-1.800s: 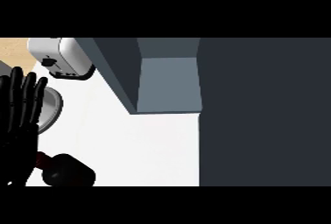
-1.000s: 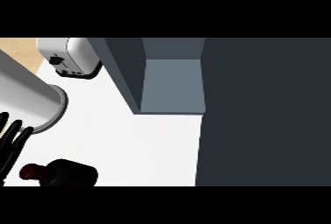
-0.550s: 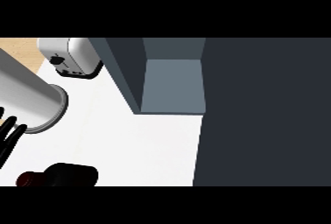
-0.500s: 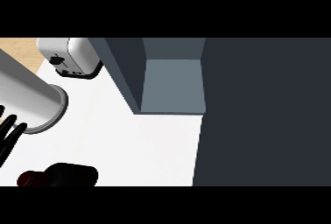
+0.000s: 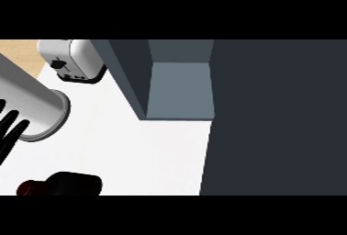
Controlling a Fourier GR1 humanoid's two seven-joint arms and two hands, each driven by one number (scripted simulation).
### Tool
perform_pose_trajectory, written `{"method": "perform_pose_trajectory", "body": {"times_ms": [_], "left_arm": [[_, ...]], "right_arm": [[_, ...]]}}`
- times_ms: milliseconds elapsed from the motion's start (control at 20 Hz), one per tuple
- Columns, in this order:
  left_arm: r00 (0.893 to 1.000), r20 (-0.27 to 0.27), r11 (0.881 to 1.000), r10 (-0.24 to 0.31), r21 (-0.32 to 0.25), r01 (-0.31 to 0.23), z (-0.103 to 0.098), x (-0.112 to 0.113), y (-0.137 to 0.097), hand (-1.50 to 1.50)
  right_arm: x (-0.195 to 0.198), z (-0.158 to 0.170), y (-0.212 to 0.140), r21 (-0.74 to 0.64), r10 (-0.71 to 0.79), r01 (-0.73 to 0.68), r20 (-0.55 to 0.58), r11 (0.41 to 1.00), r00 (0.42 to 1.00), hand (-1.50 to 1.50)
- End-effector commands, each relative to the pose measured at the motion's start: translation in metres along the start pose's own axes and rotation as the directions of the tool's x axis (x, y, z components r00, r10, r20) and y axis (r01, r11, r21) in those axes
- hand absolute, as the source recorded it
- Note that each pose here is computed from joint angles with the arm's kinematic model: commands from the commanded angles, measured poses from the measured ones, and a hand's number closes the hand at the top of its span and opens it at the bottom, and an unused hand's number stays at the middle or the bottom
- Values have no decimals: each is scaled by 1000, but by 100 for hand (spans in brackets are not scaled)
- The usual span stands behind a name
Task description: Pick up the wine, place it into the cabinet and close the cabinet
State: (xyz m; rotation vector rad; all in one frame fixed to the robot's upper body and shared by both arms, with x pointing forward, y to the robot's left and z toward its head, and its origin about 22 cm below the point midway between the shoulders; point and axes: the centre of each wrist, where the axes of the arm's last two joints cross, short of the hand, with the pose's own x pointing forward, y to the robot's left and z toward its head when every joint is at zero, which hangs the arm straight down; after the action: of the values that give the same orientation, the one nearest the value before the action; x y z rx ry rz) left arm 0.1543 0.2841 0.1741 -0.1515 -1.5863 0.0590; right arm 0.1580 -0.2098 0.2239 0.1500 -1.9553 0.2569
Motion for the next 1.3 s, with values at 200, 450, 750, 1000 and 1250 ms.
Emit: {"method": "perform_pose_trajectory", "body": {"times_ms": [200,450,750,1000,1250], "left_arm": [[997,73,1000,8,-29,-6,23,13,-18,-150],[995,98,999,7,43,-12,7,13,-11,-150],[998,64,997,-25,72,20,-2,2,11,-150],[998,45,996,-53,78,49,9,-27,8,-150],[996,3,993,-86,80,86,6,-49,16,-150]], "right_arm": [[39,6,2,24,-21,21,28,999,999,-150],[51,13,-4,35,-19,18,28,999,999,-150],[61,7,-4,18,-10,9,57,1000,998,-150],[63,1,-8,24,-8,6,61,1000,998,-150],[70,10,5,64,-10,8,39,998,999,-150]]}}
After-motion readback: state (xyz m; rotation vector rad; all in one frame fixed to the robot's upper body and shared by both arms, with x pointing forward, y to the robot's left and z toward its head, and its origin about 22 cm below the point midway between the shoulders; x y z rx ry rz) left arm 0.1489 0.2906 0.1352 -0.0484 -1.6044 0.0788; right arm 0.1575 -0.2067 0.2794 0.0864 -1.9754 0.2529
